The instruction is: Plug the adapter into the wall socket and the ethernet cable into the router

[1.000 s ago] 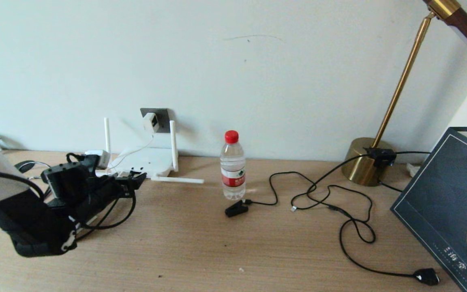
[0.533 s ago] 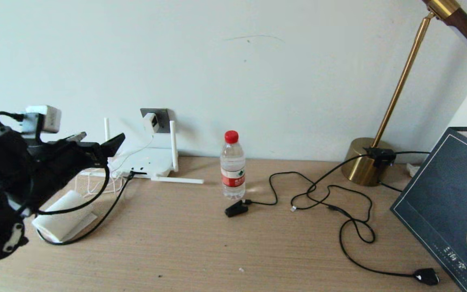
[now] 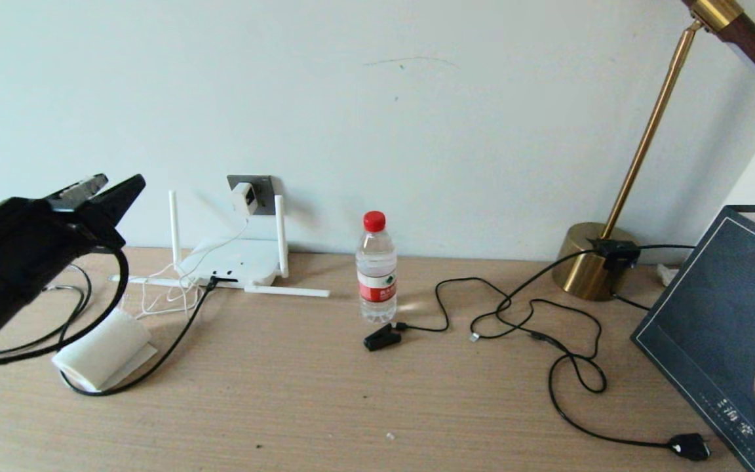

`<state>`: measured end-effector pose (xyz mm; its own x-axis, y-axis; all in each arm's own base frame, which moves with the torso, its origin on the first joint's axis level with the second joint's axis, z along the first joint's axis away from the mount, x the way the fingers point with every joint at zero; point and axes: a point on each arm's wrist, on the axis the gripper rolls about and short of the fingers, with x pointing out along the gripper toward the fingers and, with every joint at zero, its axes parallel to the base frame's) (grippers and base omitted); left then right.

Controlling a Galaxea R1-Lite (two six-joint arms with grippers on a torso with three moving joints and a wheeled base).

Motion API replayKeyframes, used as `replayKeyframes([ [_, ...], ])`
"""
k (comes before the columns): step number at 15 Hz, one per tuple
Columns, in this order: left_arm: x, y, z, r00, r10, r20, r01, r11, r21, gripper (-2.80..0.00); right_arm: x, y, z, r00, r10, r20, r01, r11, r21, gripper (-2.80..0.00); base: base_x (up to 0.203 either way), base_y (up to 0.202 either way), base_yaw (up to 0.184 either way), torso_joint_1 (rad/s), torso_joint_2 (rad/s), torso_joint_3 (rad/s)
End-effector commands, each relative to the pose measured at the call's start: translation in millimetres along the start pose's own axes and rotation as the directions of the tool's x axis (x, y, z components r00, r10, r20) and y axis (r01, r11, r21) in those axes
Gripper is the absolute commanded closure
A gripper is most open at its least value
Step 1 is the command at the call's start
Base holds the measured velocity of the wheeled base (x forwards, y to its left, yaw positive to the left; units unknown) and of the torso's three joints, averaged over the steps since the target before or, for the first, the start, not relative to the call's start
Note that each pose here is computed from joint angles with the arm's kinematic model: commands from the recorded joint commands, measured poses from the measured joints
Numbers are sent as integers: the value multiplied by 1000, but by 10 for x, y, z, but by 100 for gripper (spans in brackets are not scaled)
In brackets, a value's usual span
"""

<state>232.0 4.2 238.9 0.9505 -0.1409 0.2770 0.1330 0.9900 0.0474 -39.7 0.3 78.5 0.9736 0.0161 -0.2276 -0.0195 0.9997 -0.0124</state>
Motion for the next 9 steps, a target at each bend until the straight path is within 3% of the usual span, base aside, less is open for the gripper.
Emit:
replayKeyframes([
  [1,-250,-97,225,999,-26,23,26,1000,-2,0,1,0,-2,1000,1,-4,-1,1000,-1,0,0,0,0,0,0,0],
  [3,-523,-159,231,995,-38,-95,36,999,-25,0,1,0,-2,1000,1,-4,-1,1000,-1,0,0,0,0,0,0,0],
  [5,-836,-212,55,954,-51,-297,35,998,-59,0,1,0,-2,1000,1,-4,-1,1000,-1,0,0,0,0,0,0,0],
  [6,-982,-234,-38,917,-59,-394,33,997,-72,0,1,0,-2,1000,1,-4,-1,1000,-1,0,0,0,0,0,0,0],
  [7,-1132,-256,-144,863,-66,-501,27,996,-84,0,1,0,-2,1000,0,-4,0,1000,-1,0,0,0,0,0,0,0],
  [8,-1273,-275,-242,801,-73,-594,21,995,-94,0,1,0,-2,1000,1,-4,-1,1000,-1,0,0,0,0,0,0,0],
  [9,-1473,-303,-368,715,-83,-695,15,995,-103,0,1,0,-2,1000,1,-4,-1,1000,-1,0,0,0,0,0,0,0],
])
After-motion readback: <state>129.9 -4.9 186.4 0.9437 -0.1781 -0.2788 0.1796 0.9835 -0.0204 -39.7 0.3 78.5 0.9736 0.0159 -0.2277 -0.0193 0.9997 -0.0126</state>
